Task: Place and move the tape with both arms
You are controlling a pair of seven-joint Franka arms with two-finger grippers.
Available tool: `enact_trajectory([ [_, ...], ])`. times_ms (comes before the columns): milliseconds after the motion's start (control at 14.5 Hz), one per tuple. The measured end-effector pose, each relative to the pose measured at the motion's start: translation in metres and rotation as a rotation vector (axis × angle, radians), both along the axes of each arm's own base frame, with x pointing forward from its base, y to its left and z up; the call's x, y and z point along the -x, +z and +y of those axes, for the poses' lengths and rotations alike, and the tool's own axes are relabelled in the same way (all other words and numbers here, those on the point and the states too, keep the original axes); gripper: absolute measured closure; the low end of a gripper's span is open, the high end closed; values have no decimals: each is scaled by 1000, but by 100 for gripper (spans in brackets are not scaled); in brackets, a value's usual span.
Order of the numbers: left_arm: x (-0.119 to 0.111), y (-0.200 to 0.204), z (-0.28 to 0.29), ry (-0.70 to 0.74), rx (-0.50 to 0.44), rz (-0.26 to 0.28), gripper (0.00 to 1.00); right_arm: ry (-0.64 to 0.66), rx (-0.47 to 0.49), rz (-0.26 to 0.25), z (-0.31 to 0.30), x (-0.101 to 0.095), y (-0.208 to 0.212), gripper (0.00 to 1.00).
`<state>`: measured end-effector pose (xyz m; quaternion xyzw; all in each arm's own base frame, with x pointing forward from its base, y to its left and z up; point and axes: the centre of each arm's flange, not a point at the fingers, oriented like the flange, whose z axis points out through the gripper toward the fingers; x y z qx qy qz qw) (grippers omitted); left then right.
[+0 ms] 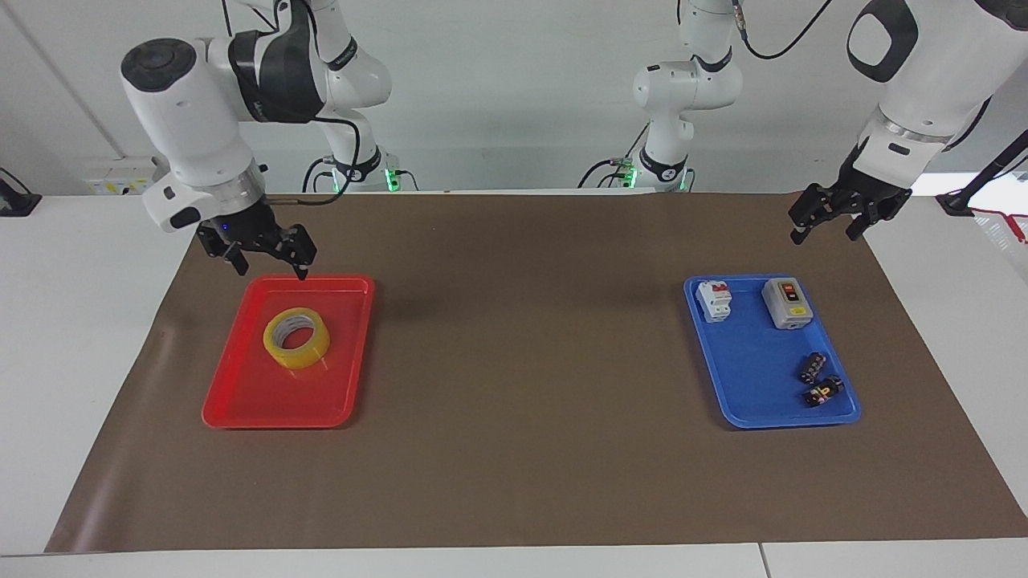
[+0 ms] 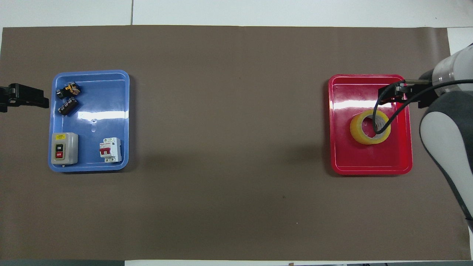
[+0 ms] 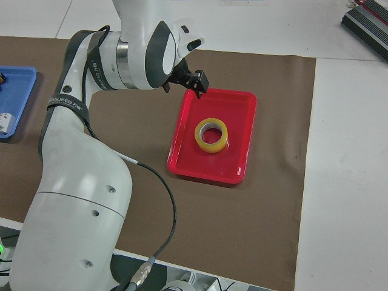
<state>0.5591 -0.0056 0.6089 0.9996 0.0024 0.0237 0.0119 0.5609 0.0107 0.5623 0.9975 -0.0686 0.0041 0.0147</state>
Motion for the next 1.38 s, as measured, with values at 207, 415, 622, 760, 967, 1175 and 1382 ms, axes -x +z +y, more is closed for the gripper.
enact_trajectory([
  [207,0,0,0,0,0,0,0,-26,-6,41,-13,25,29,0],
  [415,0,0,0,0,0,0,0,-21,-7,62,-9,35,68,0],
  [622,0,0,0,0,0,0,0,-5,-7,52,1,33,95,0],
  [760,0,0,0,0,0,0,0,1,-6,53,3,28,94,0],
  [967,0,0,0,0,0,0,0,51,-6,61,3,24,90,0],
  [1175,0,0,0,0,0,0,0,64,-7,69,-1,26,92,0],
  [1382,0,0,0,0,0,0,0,68,-7,69,0,26,93,0],
])
